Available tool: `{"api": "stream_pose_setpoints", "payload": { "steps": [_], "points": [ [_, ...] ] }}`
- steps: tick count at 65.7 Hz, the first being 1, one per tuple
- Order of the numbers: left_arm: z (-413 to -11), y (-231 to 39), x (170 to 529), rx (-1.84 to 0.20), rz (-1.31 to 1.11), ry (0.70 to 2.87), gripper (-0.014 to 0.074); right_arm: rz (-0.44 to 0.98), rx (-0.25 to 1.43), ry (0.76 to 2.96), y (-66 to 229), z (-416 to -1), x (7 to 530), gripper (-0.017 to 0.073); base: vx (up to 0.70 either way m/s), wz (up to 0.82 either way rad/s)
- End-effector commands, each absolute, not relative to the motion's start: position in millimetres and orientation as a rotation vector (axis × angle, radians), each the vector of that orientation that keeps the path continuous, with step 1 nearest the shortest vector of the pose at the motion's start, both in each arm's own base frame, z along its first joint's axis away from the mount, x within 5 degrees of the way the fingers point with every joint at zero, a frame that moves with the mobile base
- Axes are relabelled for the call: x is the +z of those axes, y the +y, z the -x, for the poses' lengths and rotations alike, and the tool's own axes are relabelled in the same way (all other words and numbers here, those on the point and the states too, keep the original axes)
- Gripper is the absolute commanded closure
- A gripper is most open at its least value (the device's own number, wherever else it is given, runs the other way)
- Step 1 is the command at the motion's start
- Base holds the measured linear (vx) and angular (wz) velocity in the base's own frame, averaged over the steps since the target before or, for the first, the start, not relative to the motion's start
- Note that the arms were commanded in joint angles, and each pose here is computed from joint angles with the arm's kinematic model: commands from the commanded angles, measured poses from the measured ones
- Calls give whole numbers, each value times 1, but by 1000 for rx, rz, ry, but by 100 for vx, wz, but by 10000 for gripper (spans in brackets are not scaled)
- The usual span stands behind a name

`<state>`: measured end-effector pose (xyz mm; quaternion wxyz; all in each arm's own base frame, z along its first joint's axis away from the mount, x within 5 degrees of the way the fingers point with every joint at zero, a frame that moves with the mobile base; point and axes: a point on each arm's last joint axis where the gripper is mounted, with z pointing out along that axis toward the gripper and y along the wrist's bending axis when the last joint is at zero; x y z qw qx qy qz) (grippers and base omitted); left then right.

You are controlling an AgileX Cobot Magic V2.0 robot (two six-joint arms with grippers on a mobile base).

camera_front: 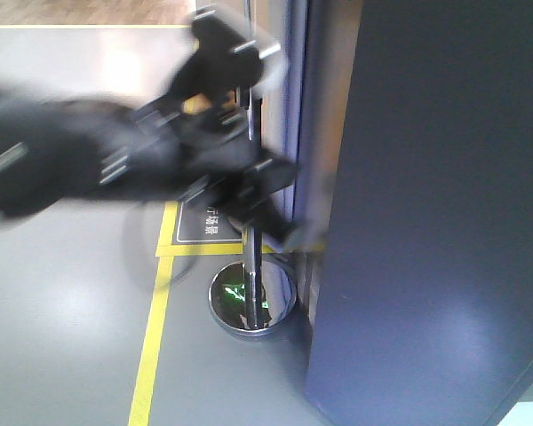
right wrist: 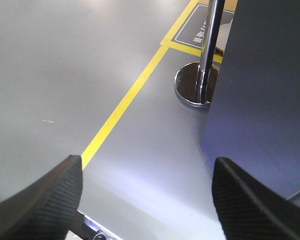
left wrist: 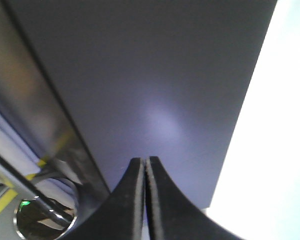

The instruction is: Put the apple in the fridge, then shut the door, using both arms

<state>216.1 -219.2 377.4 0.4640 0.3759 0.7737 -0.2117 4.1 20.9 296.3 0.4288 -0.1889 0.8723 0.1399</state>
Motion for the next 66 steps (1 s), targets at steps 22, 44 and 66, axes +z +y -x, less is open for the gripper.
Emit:
{"api": "stream_pose_setpoints", "payload": {
  "steps": [22,44,66],
  "points": [
    [-165,-123,369,-465,-650,1819,599,451,352,2112,22,-8,306,45,0,0],
    [-140,-104,360,-462,-644,1811,599,446,331,2103,21,-10,307,156,0,0],
    [-139,-104,357,-461,-658,1835,599,407,324,2065,25,-30,315,571,0,0]
  ]
}}
